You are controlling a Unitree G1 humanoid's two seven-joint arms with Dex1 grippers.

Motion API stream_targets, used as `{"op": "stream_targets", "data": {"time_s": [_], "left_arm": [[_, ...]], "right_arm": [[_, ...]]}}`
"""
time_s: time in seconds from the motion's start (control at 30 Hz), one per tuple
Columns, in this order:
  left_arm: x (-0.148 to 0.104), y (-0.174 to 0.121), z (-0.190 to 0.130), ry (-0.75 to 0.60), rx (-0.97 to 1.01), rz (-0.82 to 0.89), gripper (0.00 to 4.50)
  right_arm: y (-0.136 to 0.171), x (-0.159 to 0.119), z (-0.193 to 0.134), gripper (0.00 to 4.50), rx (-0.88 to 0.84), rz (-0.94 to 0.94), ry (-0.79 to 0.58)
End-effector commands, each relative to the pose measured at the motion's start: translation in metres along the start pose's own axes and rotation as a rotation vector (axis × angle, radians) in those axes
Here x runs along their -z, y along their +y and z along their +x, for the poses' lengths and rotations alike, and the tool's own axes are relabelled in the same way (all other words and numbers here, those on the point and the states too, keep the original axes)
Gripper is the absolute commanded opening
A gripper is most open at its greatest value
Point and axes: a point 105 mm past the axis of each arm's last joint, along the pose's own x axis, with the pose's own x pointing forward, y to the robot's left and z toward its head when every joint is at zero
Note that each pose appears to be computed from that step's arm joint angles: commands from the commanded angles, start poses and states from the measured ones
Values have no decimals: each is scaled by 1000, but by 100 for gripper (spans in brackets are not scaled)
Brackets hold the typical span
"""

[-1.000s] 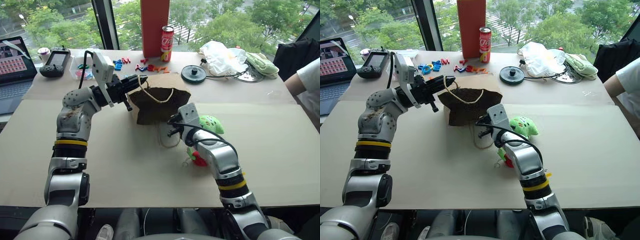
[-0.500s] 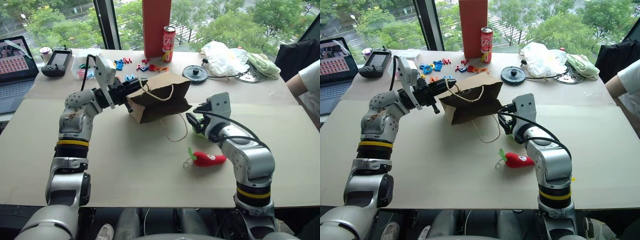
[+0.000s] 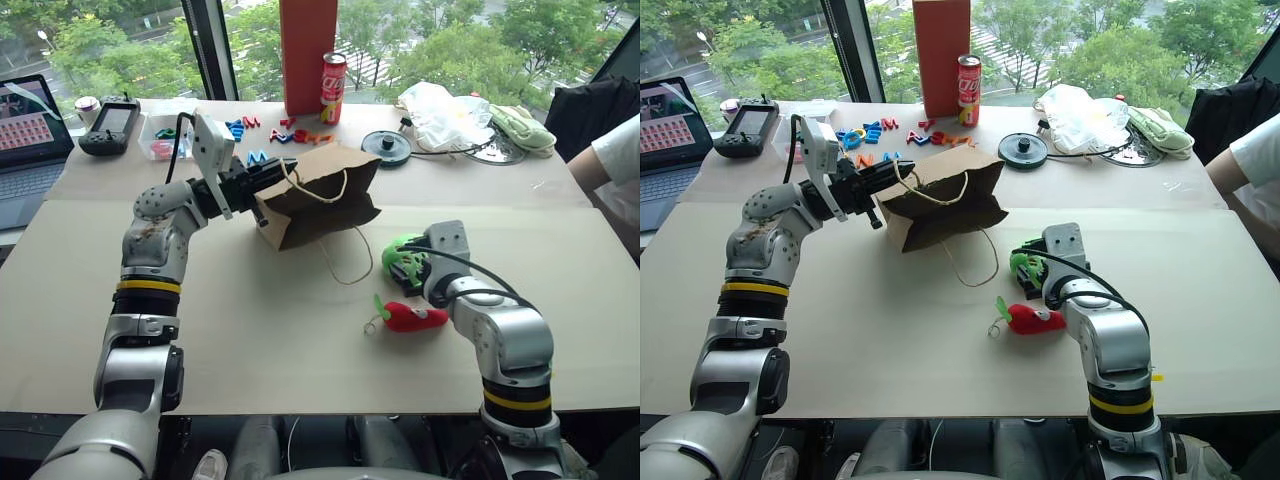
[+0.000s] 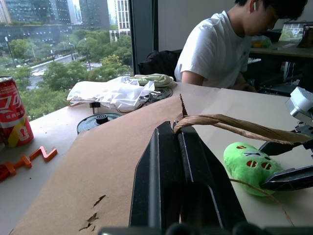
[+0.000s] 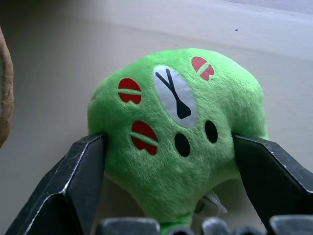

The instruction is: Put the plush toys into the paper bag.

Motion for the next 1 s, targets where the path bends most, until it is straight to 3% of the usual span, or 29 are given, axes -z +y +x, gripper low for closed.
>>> {"op": "stream_targets", "data": {"time_s": [0.03,0.23,0.4,0.83,1.0], "left_arm": [[-19,1,4,-48,10,60,0],[-19,1,3,-48,9,64,0],[-19,1,5,-48,9,62,0],[-19,3,10,-51,15,52,0],[-19,1,11,-51,22,51,0]], "right_arm": [[-1,2,2,299,10,-10,1],[2,0,3,96,-4,-11,-15],[2,-9,2,96,3,-31,-62],[16,-116,-53,96,-139,-86,-490],[38,-122,-61,96,-257,-162,-487]]}}
